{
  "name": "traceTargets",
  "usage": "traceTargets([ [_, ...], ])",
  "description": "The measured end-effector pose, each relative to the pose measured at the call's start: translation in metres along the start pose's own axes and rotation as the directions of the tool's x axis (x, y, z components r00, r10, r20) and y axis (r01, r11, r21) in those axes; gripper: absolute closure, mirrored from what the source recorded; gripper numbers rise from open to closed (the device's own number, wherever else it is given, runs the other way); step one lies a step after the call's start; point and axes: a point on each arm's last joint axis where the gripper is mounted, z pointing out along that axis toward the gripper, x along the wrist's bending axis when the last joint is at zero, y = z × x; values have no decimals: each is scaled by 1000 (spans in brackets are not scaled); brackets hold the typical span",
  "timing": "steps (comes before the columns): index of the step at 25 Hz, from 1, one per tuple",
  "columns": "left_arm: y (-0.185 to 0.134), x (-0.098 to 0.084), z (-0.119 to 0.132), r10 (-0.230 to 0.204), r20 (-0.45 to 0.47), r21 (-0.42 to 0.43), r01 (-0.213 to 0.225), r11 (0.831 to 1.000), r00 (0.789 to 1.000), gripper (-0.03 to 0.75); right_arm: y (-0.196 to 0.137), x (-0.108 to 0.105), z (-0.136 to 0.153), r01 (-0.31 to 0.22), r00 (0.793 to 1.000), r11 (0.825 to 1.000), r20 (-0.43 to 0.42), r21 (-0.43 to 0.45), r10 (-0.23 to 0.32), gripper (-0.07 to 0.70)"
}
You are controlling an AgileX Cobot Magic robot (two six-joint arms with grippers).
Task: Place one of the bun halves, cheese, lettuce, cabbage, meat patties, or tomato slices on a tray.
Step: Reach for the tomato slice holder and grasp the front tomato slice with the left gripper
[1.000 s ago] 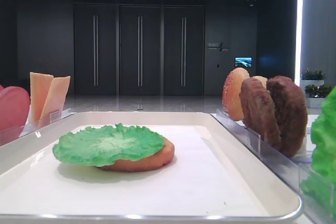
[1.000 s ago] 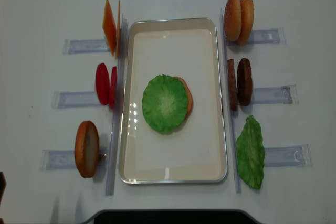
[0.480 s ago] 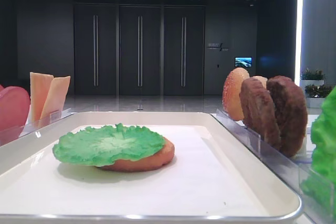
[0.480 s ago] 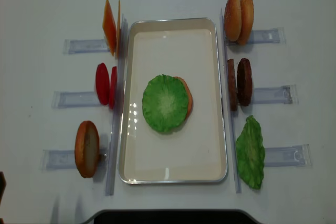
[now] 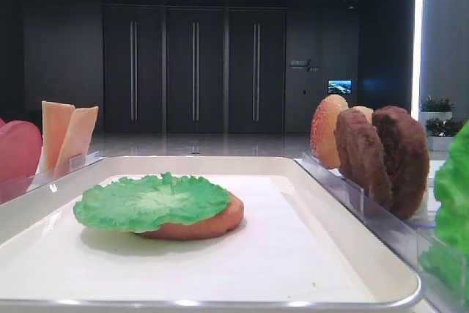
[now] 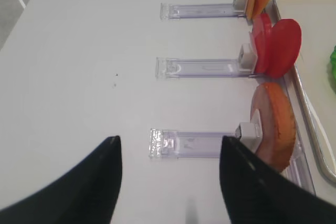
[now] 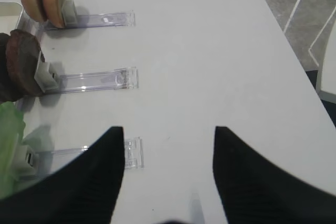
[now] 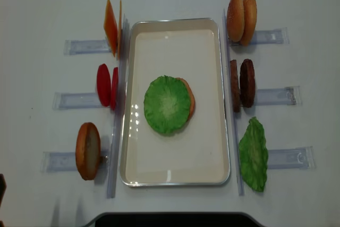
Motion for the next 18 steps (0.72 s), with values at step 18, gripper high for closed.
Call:
traceTargets([
  [18,101,-17,156,-90,105,615,6,789,990,314,0,0,0,-1,1000,1000,0,0,1,267],
])
